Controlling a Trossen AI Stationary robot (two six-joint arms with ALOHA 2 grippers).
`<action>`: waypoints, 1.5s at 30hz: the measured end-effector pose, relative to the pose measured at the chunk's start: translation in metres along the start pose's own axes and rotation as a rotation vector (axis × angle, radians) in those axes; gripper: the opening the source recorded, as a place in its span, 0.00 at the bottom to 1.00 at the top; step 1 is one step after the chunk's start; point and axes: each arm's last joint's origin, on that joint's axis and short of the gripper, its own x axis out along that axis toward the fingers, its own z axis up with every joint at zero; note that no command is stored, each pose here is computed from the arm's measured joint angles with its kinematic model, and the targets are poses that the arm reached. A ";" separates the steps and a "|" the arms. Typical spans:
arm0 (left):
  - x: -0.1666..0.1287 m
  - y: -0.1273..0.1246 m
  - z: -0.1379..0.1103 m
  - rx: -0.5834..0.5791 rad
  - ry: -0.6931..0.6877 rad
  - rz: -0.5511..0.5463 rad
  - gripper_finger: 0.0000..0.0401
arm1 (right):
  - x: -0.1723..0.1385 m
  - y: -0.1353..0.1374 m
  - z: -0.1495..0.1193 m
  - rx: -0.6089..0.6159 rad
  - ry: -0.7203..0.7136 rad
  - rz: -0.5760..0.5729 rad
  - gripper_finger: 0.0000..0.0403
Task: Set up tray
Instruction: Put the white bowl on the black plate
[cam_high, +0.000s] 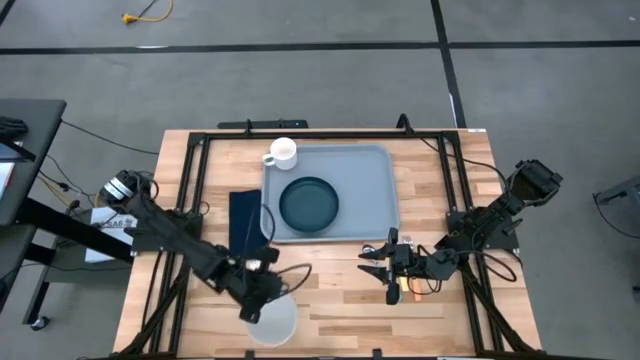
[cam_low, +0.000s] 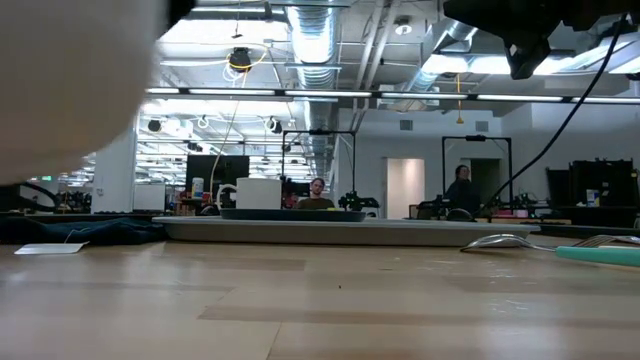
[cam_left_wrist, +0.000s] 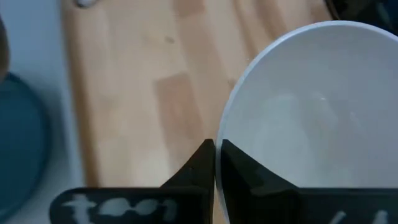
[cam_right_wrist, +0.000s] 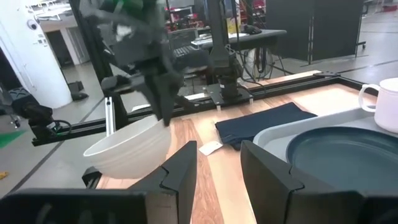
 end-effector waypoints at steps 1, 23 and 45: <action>-0.002 0.006 0.005 -0.008 0.003 0.011 0.00 | 0.000 0.000 0.000 0.000 0.000 0.000 0.29; -0.023 0.281 -0.009 -0.461 0.004 0.129 0.00 | -0.004 -0.002 0.010 -0.056 -0.024 0.003 0.29; 0.034 0.334 -0.041 -0.569 0.055 0.057 0.00 | -0.005 -0.006 -0.001 -0.081 0.079 -0.019 0.29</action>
